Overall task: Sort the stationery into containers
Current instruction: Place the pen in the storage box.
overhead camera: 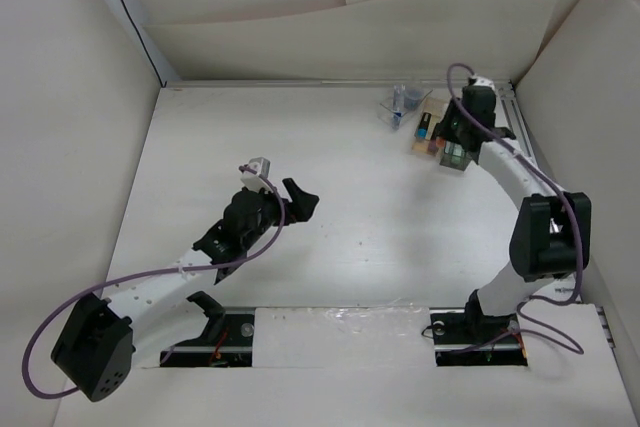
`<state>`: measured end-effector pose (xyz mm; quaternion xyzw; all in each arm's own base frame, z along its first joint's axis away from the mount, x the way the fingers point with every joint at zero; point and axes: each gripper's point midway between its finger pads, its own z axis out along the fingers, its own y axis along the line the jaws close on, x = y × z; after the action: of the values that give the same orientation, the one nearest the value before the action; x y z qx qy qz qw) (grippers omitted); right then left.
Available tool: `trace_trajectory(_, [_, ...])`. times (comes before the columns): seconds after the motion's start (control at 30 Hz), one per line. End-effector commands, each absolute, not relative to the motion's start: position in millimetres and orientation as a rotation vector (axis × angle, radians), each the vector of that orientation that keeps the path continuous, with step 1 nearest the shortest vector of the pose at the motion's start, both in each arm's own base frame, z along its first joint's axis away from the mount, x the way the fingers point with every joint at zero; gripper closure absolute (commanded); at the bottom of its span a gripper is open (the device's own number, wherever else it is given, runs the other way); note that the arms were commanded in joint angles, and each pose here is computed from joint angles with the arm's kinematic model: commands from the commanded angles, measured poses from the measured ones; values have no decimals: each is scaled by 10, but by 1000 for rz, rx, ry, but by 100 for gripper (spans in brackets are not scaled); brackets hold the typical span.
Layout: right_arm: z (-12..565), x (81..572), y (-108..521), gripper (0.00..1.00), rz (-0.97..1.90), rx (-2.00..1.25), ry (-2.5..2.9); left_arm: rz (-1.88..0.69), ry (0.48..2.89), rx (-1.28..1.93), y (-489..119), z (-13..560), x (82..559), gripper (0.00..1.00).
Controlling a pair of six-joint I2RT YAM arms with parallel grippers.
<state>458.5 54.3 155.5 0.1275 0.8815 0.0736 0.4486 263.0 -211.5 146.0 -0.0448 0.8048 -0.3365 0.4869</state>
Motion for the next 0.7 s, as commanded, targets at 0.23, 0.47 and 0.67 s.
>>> trace_trajectory(0.23, [1754, 5083, -291, 100, 143, 542, 2071, -880, 1852, -66, -2159, 1739, 2614, 0])
trace_trajectory(0.47, [1528, 5102, -431, 79, 102, 585, 2109, -935, 1825, -31, -2232, 1806, 2576, 0])
trace_trajectory(0.67, [1523, 5123, -479, 50, 101, 607, 2103, -977, 1796, 42, -2304, 1890, 2513, 0])
